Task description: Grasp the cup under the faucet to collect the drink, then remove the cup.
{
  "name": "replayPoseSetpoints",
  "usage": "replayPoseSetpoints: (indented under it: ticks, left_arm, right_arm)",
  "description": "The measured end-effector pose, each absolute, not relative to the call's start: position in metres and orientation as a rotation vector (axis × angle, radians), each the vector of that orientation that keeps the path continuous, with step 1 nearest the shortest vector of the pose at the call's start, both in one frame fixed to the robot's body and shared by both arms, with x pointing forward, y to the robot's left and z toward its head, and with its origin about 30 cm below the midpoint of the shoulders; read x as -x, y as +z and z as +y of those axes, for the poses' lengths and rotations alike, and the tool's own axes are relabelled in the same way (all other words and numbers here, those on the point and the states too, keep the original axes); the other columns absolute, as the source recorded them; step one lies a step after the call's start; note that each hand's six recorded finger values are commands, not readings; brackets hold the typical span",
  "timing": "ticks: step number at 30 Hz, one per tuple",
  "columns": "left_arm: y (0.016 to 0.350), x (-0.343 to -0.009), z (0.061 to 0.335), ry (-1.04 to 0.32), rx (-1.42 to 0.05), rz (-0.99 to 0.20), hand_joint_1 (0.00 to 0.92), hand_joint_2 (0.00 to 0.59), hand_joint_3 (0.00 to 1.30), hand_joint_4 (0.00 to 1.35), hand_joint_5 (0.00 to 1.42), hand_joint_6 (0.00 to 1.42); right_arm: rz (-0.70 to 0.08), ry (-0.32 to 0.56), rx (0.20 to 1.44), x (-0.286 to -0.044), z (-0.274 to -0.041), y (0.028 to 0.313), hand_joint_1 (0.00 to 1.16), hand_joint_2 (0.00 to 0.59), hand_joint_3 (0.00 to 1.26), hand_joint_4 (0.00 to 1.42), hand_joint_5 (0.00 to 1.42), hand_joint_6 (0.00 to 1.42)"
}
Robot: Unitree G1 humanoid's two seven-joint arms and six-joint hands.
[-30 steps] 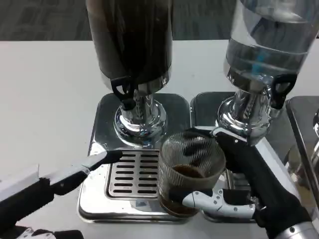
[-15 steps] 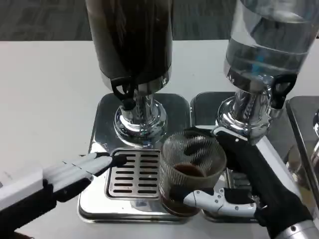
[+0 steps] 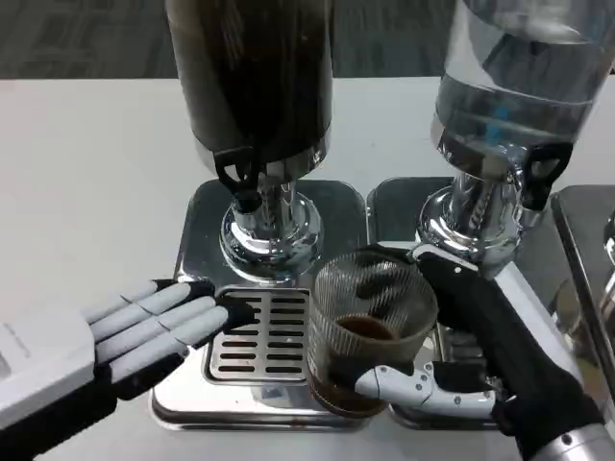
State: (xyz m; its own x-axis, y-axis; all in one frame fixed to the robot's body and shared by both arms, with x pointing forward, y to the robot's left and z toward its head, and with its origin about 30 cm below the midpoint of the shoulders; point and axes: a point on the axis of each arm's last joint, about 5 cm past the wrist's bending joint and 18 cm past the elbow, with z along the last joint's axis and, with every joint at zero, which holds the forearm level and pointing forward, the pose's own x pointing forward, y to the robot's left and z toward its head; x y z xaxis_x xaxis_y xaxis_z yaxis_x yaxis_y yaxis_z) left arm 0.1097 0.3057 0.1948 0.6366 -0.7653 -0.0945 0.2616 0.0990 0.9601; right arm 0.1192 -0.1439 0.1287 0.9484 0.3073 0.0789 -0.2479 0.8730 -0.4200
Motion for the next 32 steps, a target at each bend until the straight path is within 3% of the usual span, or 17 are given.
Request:
replayPoseSetpoints:
  ticks: [14,22,25,32]
  left_arm:
    - [0.1933,-0.1077,0.3056,-0.786,-1.25,-0.5,0.31,0.143,0.0,0.0,0.0,0.04]
    - [0.1942,-0.108,0.3056,-0.794,-1.253,-0.498,0.16,0.204,0.0,0.0,0.0,0.03]
    - [0.1942,-0.1082,0.3056,-0.791,-1.249,-0.498,0.144,0.239,0.0,0.0,0.0,0.03]
    - [0.1944,-0.1089,0.3058,-0.795,-1.247,-0.491,0.125,0.253,0.0,0.0,0.0,0.03]
  right_arm:
    - [-0.144,0.291,0.418,-0.1188,-0.1442,0.129,0.74,0.282,0.43,0.55,0.69,0.85]
    - [-0.156,0.29,0.417,-0.1177,-0.1441,0.1316,0.75,0.283,0.43,0.55,0.69,0.85]
    - [-0.156,0.289,0.417,-0.1177,-0.1441,0.1316,0.75,0.283,0.43,0.55,0.69,0.85]
    - [-0.156,0.289,0.417,-0.1177,-0.1442,0.1316,0.74,0.28,0.44,0.55,0.69,0.85]
